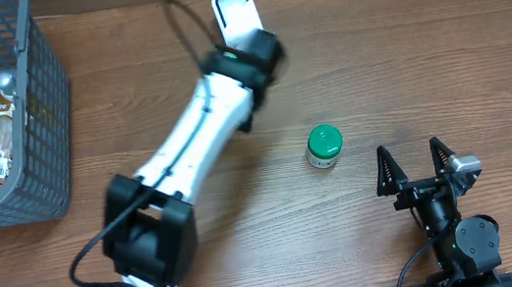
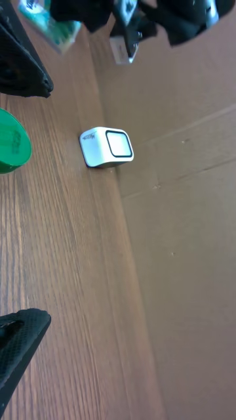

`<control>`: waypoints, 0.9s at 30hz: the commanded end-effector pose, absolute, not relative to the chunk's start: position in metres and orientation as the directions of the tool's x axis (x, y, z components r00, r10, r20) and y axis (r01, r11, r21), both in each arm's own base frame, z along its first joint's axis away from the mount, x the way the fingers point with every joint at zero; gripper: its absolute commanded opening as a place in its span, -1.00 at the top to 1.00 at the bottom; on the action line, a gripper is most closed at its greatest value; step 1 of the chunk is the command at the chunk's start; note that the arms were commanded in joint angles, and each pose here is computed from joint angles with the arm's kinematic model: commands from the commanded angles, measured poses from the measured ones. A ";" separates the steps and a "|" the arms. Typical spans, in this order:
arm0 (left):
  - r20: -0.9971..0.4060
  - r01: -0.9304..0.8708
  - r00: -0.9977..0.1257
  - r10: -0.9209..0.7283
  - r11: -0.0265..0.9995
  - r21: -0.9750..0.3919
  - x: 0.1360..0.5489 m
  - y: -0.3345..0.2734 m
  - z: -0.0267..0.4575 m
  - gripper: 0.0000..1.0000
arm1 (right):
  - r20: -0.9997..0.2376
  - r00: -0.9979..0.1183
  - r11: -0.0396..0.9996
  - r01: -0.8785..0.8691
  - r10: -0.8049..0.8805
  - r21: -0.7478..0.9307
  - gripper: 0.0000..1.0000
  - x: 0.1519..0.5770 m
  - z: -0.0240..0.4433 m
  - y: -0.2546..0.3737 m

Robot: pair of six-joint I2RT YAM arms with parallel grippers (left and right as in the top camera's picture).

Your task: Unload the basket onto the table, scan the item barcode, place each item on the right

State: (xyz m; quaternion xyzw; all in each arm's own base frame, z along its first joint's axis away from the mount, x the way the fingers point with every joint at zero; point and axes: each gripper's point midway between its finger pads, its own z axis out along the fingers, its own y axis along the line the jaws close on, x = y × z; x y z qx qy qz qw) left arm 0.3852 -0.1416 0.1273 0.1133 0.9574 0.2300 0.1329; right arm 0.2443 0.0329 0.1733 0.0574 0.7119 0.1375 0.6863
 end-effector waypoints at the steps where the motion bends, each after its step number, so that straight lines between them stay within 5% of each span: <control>1: -0.247 0.094 -0.899 0.362 0.709 0.698 0.388 -0.144 0.127 0.92 | -0.963 -0.050 0.957 -0.110 0.266 0.270 -1.00 0.244 0.171 0.033; 10: -0.191 0.066 -0.856 0.480 0.468 0.881 0.376 -0.140 0.103 0.92 | -0.963 -0.050 0.957 -0.110 0.266 0.270 -1.00 0.244 0.171 0.033; 27: -0.176 0.086 -0.887 0.427 0.527 0.846 0.353 -0.124 0.045 0.88 | -0.963 -0.049 0.957 -0.110 0.266 0.270 -1.00 0.244 0.171 0.033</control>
